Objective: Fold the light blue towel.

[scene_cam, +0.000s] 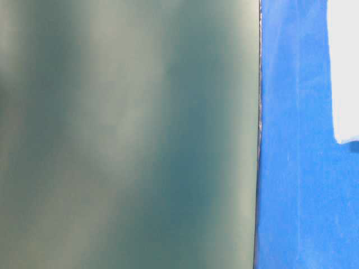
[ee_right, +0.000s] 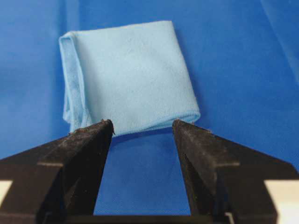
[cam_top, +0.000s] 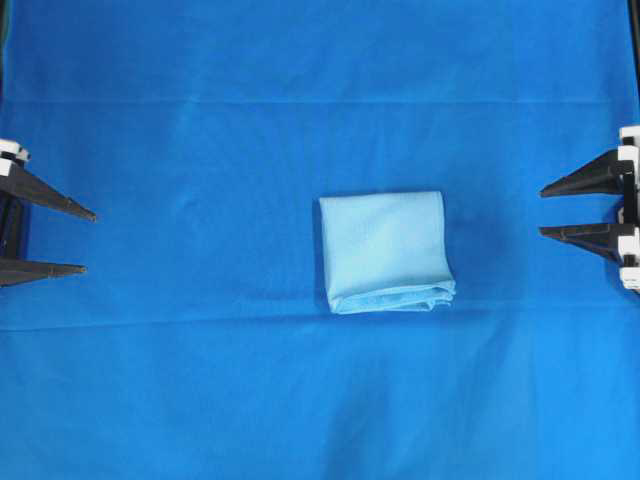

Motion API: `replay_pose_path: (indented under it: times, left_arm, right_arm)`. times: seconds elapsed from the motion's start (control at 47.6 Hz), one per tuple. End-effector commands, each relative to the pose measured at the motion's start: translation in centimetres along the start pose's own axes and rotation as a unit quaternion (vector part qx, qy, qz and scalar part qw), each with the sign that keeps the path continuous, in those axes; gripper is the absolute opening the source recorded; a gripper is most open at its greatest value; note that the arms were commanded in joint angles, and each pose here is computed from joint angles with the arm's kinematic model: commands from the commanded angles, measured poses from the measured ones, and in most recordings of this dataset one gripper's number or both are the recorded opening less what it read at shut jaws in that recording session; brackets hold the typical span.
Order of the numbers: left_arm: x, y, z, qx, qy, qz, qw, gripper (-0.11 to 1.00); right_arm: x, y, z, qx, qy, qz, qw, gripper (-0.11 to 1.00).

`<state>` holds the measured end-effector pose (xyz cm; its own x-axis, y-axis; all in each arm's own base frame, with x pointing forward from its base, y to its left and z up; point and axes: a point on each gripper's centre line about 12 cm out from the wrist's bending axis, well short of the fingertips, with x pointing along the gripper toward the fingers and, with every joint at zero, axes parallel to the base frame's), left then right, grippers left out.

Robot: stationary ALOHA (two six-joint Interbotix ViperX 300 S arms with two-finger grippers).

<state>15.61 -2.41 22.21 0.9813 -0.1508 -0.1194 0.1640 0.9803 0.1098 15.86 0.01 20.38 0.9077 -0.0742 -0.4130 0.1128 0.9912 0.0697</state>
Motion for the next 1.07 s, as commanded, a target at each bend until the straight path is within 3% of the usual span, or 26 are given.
replay_pose_path:
  times: [0.0, 1.05]
  left_arm:
    - [0.10, 0.08, 0.45, -0.001, -0.004, 0.001, 1.0000, 0.64]
    - [0.12, 0.10, 0.43, -0.002, -0.004, 0.002, 1.0000, 0.64]
  right_arm:
    - [0.07, 0.12, 0.37, -0.001, -0.002, 0.002, 1.0000, 0.59]
    - [0.15, 0.11, 0.19, -0.002, 0.001, 0.001, 1.0000, 0.59]
